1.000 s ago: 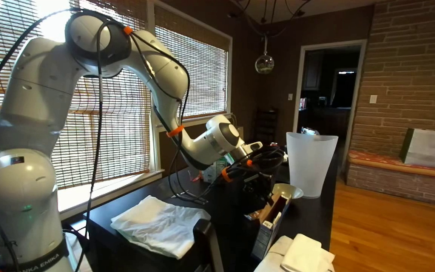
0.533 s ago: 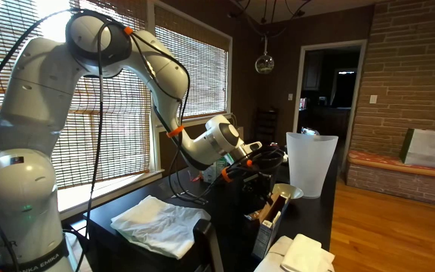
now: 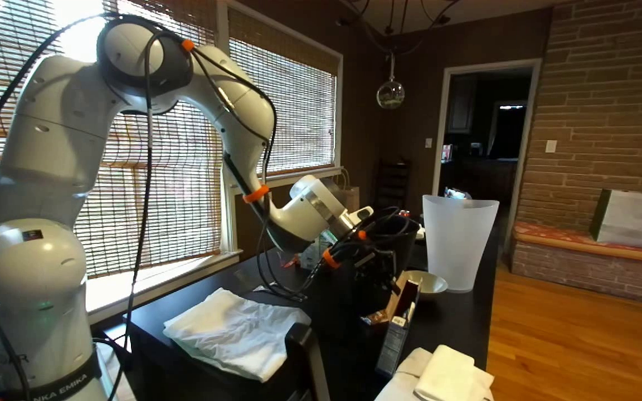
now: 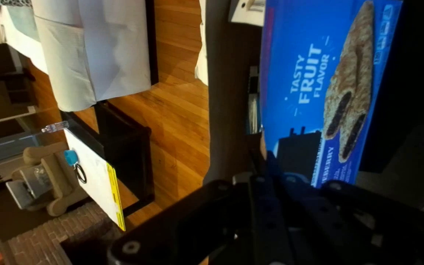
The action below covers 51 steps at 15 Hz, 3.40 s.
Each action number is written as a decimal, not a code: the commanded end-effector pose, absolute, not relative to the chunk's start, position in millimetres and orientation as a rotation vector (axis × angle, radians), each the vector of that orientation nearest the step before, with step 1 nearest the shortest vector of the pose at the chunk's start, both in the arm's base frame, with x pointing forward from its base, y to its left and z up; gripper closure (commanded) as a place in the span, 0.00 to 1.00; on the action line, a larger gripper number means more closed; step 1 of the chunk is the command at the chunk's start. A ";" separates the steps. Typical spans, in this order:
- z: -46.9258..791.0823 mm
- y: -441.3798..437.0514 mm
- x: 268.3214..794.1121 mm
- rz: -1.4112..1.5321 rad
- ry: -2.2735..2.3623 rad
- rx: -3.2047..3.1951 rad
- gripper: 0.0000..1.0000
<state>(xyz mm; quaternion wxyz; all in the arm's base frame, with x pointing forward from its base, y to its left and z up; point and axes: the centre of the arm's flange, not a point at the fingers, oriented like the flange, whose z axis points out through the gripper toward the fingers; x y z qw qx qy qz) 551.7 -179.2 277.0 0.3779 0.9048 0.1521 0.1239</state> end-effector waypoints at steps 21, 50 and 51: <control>229.5 -130.5 515.5 0.242 0.351 2.071 1.00; 220.4 -120.3 510.8 0.234 0.390 2.015 0.05; 221.0 -120.3 511.2 0.236 0.390 2.014 0.01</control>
